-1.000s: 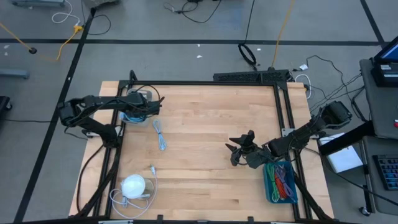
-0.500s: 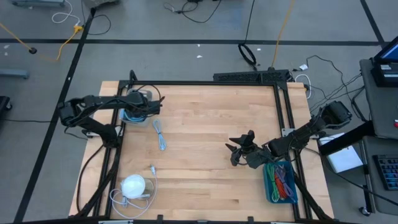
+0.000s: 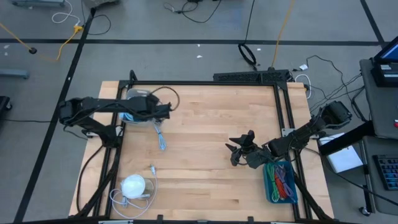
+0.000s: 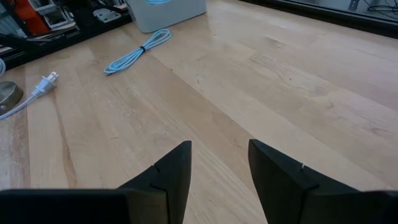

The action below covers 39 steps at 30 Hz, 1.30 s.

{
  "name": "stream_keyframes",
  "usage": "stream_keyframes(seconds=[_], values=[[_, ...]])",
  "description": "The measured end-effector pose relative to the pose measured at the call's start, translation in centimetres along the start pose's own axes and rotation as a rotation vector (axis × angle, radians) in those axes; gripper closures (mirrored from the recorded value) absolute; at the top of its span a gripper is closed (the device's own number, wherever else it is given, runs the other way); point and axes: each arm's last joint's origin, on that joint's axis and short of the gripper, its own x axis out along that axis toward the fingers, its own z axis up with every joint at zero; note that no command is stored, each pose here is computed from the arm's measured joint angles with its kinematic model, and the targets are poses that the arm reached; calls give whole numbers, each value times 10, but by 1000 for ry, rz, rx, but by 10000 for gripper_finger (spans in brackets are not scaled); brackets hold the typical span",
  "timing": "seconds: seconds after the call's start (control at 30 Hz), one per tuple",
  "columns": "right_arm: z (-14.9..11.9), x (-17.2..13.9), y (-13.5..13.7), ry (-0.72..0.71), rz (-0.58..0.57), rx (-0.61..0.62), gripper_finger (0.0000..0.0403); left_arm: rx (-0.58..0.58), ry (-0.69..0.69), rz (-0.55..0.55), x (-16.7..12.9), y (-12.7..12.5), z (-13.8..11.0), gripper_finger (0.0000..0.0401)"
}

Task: Pick & Place USB Port
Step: Put the blue USB cable into the blue basket

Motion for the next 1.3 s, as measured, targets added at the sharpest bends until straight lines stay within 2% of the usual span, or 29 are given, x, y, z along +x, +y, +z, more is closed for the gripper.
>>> stream_keyframes(seconds=[0.07, 0.1, 0.17, 0.3, 0.43, 0.67, 0.77, 0.87, 1.0, 1.13, 1.23, 1.3], values=[[0, 0, 0, 0, 0, 1, 252, 30, 104, -222, -6, -12, -1, 283], [0, 0, 0, 0, 0, 1, 252, 43, 137, -298, -8, -17, -3, 293], [0, 0, 0, 0, 0, 2, 252, 40, 171, -351, -11, -22, -6, 305], [0, 0, 0, 2, 4, 2, 252, 16, 222, -316, -12, -19, -12, 294], [0, 0, 0, 1, 3, 2, 252, 26, 300, -361, -13, -21, -15, 251], [0, 0, 0, 1, 3, 2, 252, 66, 436, -445, -10, -48, -25, 151], [0, 0, 0, 0, 2, 2, 252, 47, 507, -449, -1, -62, -27, 119], [0, 0, 0, 0, 2, 3, 252, 52, 521, -395, 13, -74, -27, 100], [0, 0, 0, 1, 3, 2, 252, 79, 535, -350, 32, -85, -23, 95], [0, 0, 0, 2, 4, -5, 252, 108, 519, -347, 45, -91, -18, 113], [0, 0, 0, 2, 4, -7, 252, 102, 508, -369, 50, -92, -13, 143], [0, 0, 0, 2, 4, -9, 252, 96, 499, -388, 52, -93, -11, 184]])
